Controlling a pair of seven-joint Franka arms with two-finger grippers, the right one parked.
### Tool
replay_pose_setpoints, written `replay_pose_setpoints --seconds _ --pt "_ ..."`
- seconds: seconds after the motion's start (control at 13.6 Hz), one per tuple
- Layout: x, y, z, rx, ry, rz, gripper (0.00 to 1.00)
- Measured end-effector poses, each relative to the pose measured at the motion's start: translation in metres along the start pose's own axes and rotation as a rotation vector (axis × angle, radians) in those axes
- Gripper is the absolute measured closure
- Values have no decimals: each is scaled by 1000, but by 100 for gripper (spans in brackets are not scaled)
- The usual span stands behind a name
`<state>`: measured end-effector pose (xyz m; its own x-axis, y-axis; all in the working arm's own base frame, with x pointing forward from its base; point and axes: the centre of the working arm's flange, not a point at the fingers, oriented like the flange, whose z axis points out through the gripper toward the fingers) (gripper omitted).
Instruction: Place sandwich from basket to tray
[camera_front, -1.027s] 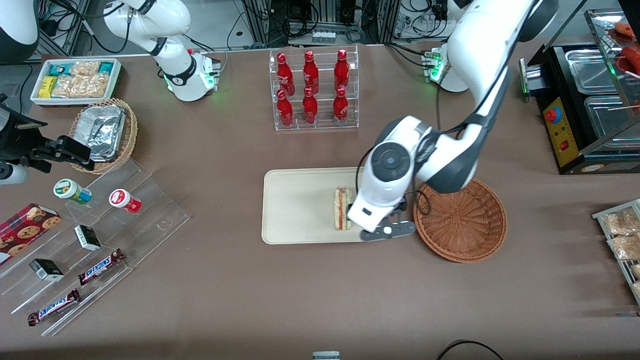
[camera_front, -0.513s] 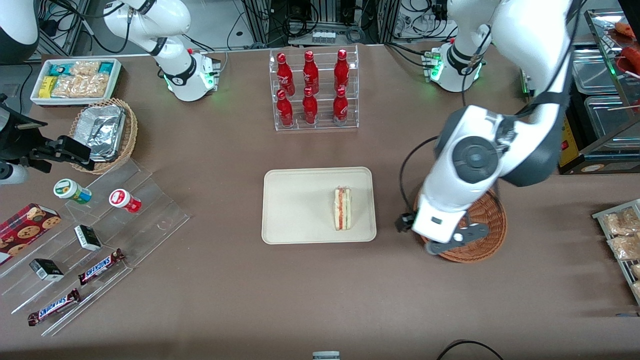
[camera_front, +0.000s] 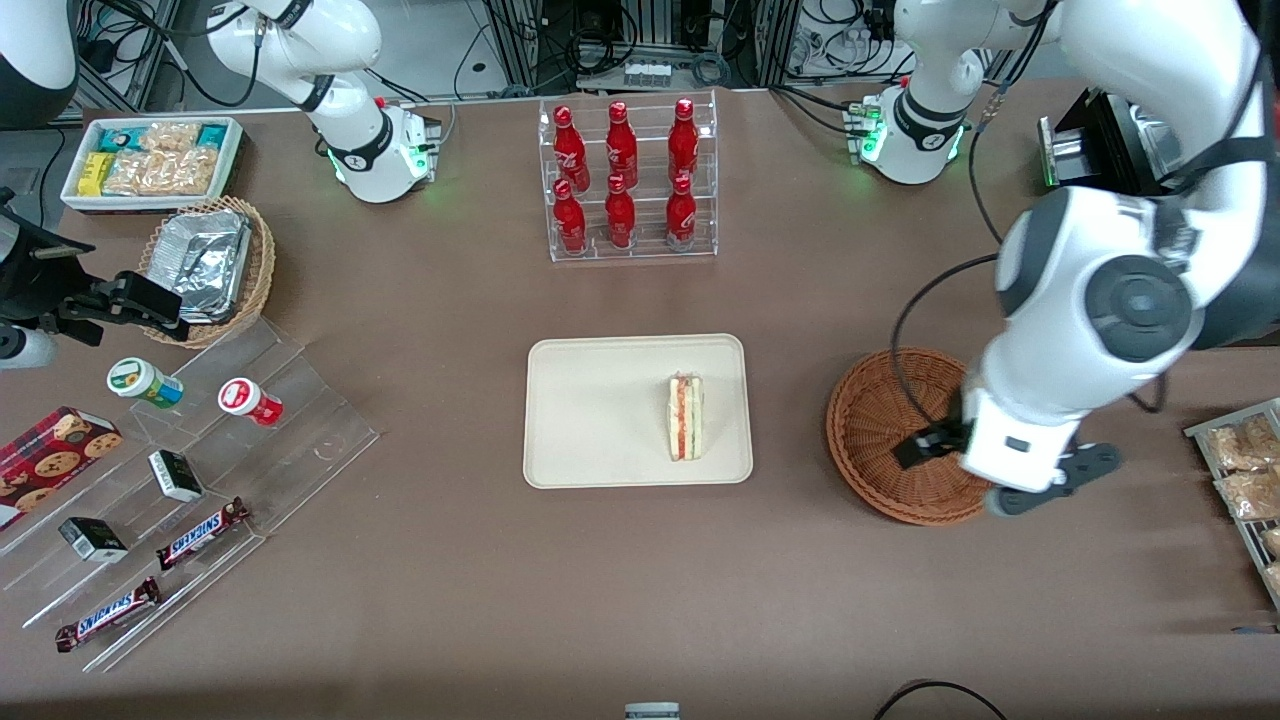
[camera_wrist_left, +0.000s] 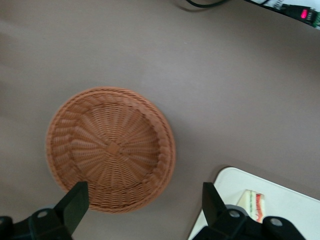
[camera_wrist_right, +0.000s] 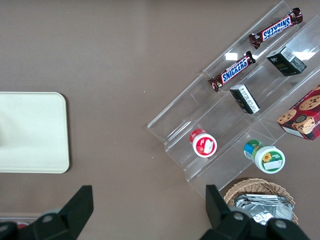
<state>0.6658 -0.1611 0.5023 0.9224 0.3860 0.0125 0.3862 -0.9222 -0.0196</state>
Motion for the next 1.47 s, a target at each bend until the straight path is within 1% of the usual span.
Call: replay_pose_setpoints --seconds 0.22,0.44,0.59,0.81,1.25,1.47 --pt "3 -32 -16 32 -41 36 0" --pt "2 -64 -39 38 -82 73 0" --pt "-2 -85 -54 53 -114 122 0" --pt "-20 -104 -80 72 -157 202 0" --pt "-50 -138 -112 113 -217 275 0" --pt "-72 -144 -117 128 -234 284 0"
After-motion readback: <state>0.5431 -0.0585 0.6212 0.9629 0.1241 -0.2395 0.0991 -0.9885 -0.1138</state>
